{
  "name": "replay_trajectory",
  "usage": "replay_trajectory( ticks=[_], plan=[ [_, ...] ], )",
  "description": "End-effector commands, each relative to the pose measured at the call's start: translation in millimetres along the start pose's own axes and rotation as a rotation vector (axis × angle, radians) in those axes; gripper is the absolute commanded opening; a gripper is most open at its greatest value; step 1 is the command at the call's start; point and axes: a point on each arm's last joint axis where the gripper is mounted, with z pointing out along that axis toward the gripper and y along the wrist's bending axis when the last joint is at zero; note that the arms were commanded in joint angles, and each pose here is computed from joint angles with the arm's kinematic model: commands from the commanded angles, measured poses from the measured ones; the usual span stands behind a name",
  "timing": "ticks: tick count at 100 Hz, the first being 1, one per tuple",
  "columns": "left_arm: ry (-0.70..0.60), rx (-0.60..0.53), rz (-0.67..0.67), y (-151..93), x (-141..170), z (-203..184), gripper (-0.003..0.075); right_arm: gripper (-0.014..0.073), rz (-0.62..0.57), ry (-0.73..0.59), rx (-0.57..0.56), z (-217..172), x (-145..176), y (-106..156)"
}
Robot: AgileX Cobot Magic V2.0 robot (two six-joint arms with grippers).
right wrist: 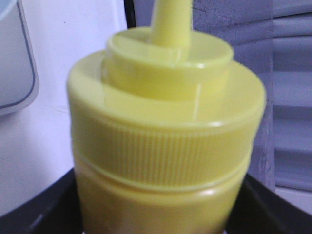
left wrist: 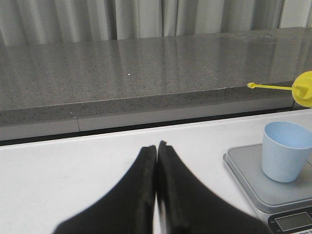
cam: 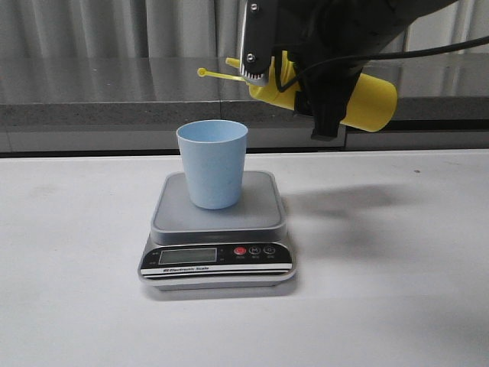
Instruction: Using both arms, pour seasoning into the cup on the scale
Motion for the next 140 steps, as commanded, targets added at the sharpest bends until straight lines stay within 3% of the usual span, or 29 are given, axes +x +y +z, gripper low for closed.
replay_trajectory(
  ticks=[1,29,55,79,106,129,140],
  plan=[
    [-0.094,-0.003,-0.007,0,-15,-2,-0.0018,0.0265,0.050,-0.030,0.085,-17,-6,-25],
    [-0.094,-0.003,-0.007,0,-15,-2,-0.0018,0.0265,0.224,-0.078,0.089,-29,1,-44],
    [-0.094,-0.003,-0.007,0,-15,-2,-0.0018,0.0265,0.625,-0.269,0.061,-41,28,-74],
    [-0.094,-0.003,-0.007,0,-15,-2,-0.0018,0.0265,0.866,-0.469,0.074,-46,45,-89],
    [-0.094,-0.003,-0.007,0,-15,-2,-0.0018,0.0265,0.953,-0.532,0.066,-41,69,-51],
    [-0.094,-0.003,-0.007,0,-15,-2,-0.0018,0.0265,0.983,-0.620,0.143,-47,84,-8],
    [-0.094,-0.003,-0.007,0,-15,-2,-0.0018,0.0265,0.982,-0.587,0.131,-48,90,9]
  ],
)
